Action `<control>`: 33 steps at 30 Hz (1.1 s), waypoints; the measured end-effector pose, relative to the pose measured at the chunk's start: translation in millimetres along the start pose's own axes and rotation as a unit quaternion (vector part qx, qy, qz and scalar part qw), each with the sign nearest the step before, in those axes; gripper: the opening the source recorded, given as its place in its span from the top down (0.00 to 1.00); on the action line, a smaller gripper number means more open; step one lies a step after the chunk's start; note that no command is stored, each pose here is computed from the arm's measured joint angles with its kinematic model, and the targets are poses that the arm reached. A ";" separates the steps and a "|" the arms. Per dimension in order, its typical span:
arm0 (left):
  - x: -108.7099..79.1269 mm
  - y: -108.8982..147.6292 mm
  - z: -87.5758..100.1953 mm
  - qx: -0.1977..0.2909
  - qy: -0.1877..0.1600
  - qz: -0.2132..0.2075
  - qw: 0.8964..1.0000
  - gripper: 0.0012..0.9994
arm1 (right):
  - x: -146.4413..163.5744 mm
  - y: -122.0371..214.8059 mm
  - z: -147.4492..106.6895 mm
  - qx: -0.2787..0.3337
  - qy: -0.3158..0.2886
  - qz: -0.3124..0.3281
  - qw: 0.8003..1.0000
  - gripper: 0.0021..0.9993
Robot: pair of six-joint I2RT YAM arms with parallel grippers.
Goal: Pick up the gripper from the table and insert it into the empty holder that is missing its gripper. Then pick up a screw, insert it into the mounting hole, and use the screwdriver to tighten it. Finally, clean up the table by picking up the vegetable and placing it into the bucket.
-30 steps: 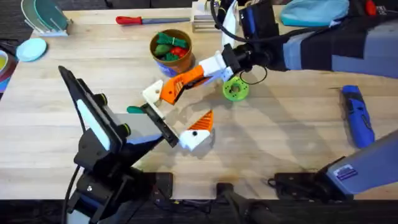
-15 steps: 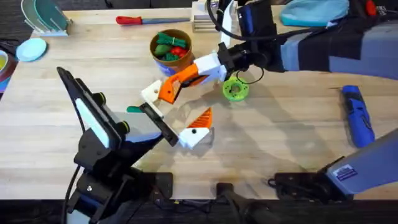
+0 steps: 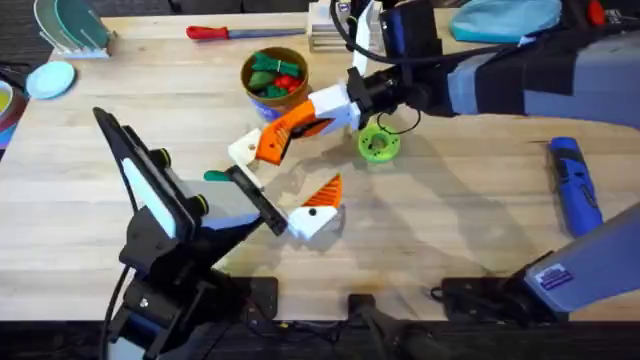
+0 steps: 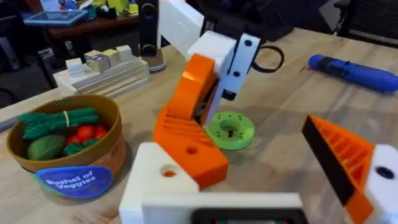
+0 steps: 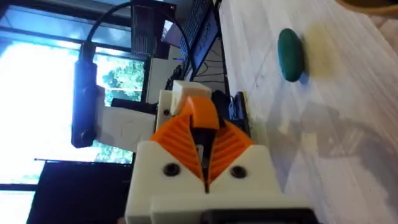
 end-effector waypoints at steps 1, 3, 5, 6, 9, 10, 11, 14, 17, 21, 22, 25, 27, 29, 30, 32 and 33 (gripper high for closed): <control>-0.1 0.0 0.0 0.000 0.000 -0.001 1.000 0.01 | -0.2 0.5 0.3 -0.001 -0.003 -0.001 1.000 0.99; -0.1 0.0 0.0 0.000 0.000 -0.001 1.000 0.01 | -1.0 1.8 1.5 -0.006 -0.009 -0.004 1.000 0.99; -0.2 0.0 0.0 0.000 0.000 -0.001 1.000 0.01 | -1.1 2.6 3.3 -0.011 -0.012 -0.006 1.000 0.99; -0.4 0.0 0.0 0.000 0.000 -0.002 1.000 0.01 | -0.7 2.7 4.3 -0.013 -0.012 -0.007 1.000 0.99; -0.5 0.0 0.1 0.000 0.000 -0.002 1.000 0.01 | -0.7 1.1 5.8 -0.018 -0.017 -0.011 1.000 0.99; -0.4 0.0 0.0 0.000 0.001 -0.002 1.000 0.01 | -0.6 0.0 5.9 -0.019 -0.020 -0.013 1.000 0.99; -0.3 0.0 0.0 0.000 0.002 -0.001 1.000 0.01 | -0.3 -1.6 6.1 -0.019 -0.022 -0.014 0.999 0.99; 0.6 0.0 -0.1 0.001 0.002 0.003 1.000 0.01 | -0.3 -5.5 5.8 -0.020 -0.029 -0.018 0.999 0.99; 1.7 0.0 -0.2 0.001 0.004 0.008 1.000 0.01 | 0.2 -9.5 5.4 -0.020 -0.036 -0.021 0.999 0.99; 3.3 0.1 -0.5 0.002 0.006 0.015 1.000 0.01 | 2.3 -19.9 1.5 -0.009 -0.043 -0.022 0.999 0.99; 3.5 0.1 -0.6 0.002 0.006 0.017 1.000 0.01 | 2.9 -22.6 0.3 -0.006 -0.044 -0.021 0.999 0.99; 4.4 0.2 -0.8 0.003 0.010 0.020 1.000 0.01 | 3.8 -29.5 -1.3 -0.004 -0.053 -0.025 0.998 0.99; 5.1 0.3 -0.9 0.003 0.011 0.023 1.000 0.01 | 4.0 -30.9 -0.6 -0.007 -0.058 -0.028 0.998 0.99; 6.3 0.4 -1.2 0.004 0.014 0.029 0.999 0.01 | 3.9 -33.8 -0.1 -0.011 -0.063 -0.033 0.997 0.99; 7.0 0.5 -1.3 0.005 0.016 0.032 0.999 0.01 | 4.4 -35.8 0.7 -0.014 -0.063 -0.036 0.997 0.99; 9.5 0.8 -1.7 0.006 0.018 0.043 0.999 0.01 | 5.1 -39.9 2.1 -0.022 -0.061 -0.042 0.997 0.99; 10.5 0.9 -1.8 0.006 0.019 0.048 0.999 0.01 | 5.3 -42.1 2.8 -0.026 -0.062 -0.046 0.997 0.99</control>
Point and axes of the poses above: each hand's point on the last joint's axis, 136 mm out from that joint toward the fingers, its own y axis back along the fingers, its own x axis along the line the jaws close on, z = x × y, the point moved 7 cm from there along y, back along the fingers, and after that the axes turned 5 degrees about -y, right-handed, at the moved point
